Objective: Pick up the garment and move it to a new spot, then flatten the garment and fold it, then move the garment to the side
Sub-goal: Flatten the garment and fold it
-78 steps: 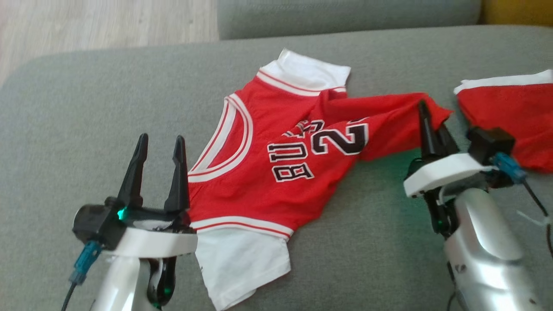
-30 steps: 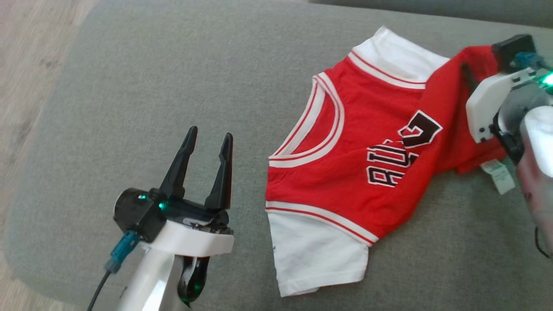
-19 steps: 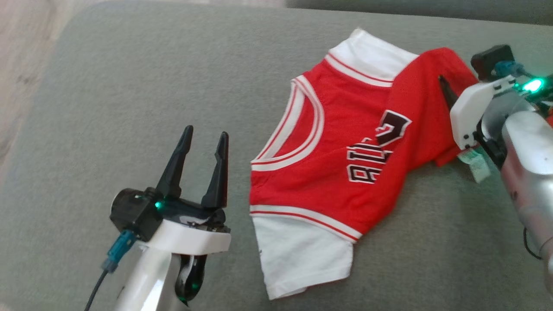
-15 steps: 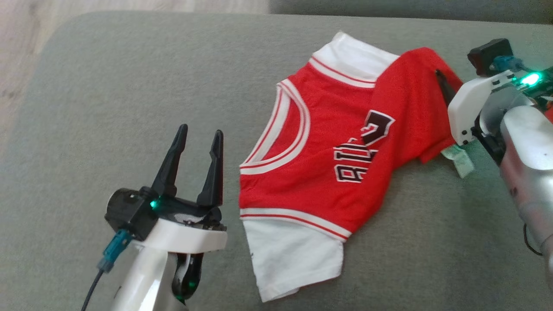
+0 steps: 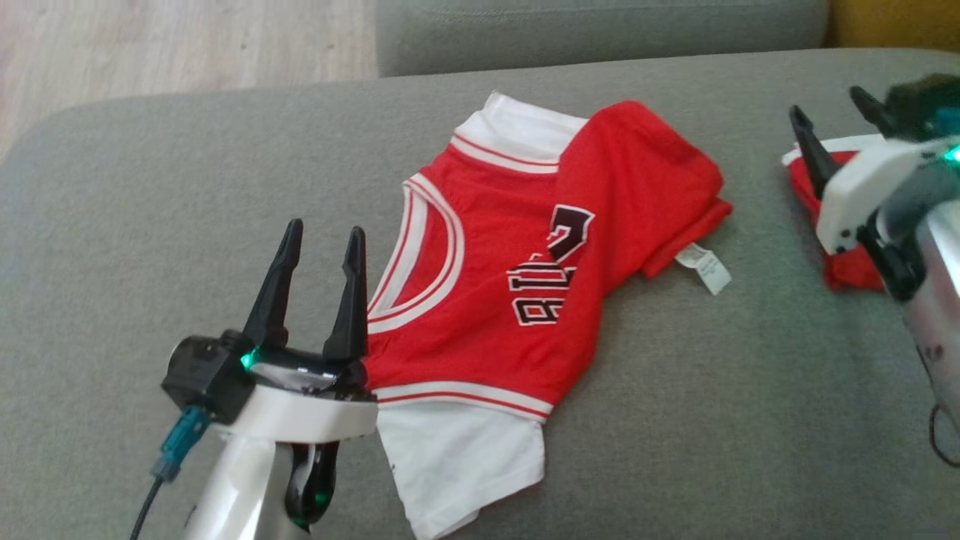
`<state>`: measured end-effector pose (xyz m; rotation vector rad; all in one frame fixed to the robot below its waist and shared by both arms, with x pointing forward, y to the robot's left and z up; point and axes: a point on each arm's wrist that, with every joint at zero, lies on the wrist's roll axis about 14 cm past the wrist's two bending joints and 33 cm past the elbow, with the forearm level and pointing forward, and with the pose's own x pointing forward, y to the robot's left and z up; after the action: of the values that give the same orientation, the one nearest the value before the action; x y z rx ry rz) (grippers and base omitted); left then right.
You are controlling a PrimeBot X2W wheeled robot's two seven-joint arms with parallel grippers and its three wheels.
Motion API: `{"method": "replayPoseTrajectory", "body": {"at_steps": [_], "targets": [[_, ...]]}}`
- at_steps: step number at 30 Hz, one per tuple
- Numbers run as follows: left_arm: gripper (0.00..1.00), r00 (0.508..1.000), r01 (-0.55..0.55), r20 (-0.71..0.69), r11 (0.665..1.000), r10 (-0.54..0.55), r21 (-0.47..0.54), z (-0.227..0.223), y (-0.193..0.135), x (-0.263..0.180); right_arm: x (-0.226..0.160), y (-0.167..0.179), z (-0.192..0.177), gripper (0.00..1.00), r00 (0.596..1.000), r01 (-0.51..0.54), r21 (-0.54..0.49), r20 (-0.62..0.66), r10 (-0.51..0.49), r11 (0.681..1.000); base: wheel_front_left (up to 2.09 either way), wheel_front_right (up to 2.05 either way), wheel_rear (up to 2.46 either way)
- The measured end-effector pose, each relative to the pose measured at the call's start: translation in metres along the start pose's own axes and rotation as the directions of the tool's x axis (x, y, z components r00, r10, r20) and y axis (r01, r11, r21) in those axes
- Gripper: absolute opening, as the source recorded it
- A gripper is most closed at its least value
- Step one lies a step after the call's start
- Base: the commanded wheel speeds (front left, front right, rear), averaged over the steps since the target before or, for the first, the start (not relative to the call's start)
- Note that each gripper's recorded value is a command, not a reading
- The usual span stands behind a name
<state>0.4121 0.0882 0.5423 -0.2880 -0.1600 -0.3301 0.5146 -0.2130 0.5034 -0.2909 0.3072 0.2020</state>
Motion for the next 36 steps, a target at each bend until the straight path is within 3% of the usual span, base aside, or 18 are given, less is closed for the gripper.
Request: {"method": "replayPoseTrajectory", "body": {"at_steps": [7, 15, 21, 29, 36], "targets": [[1.0, 1.0, 0.015, 0.0, 1.0, -0.015, -0.008, 0.0, -0.008, -0.002, -0.038, -0.025, -0.007, 1.0, 0.979, 0.113, 0.214, 0.141, -0.145, 0.97, 0.0, 0.0, 0.0], [1.0, 0.999, 0.019, -0.039, 1.0, -0.02, -0.024, -0.014, -0.013, -0.01, -0.088, 0.029, -0.052, 1.0, 0.956, 0.141, 0.402, 0.181, -0.23, 0.905, 0.0, 0.0, 0.0], [1.0, 0.997, 0.031, -0.071, 0.999, -0.033, -0.026, -0.025, -0.017, -0.012, -0.116, 0.028, -0.065, 1.0, 0.939, 0.183, 0.433, 0.189, -0.288, 0.882, 0.0, 0.0, 0.0], [1.0, 0.994, 0.031, -0.101, 0.999, -0.035, -0.036, -0.037, -0.016, -0.009, -0.096, 0.041, -0.061, 1.0, 0.958, 0.136, 0.453, 0.166, -0.233, 0.881, 0.0, 0.0, 0.0], [1.0, 0.992, 0.012, -0.123, 0.999, -0.016, -0.034, -0.047, -0.004, -0.002, -0.036, 0.046, -0.047, 1.0, 0.981, 0.084, 0.511, 0.108, -0.161, 0.855, 0.0, 0.0, 0.0]]}}
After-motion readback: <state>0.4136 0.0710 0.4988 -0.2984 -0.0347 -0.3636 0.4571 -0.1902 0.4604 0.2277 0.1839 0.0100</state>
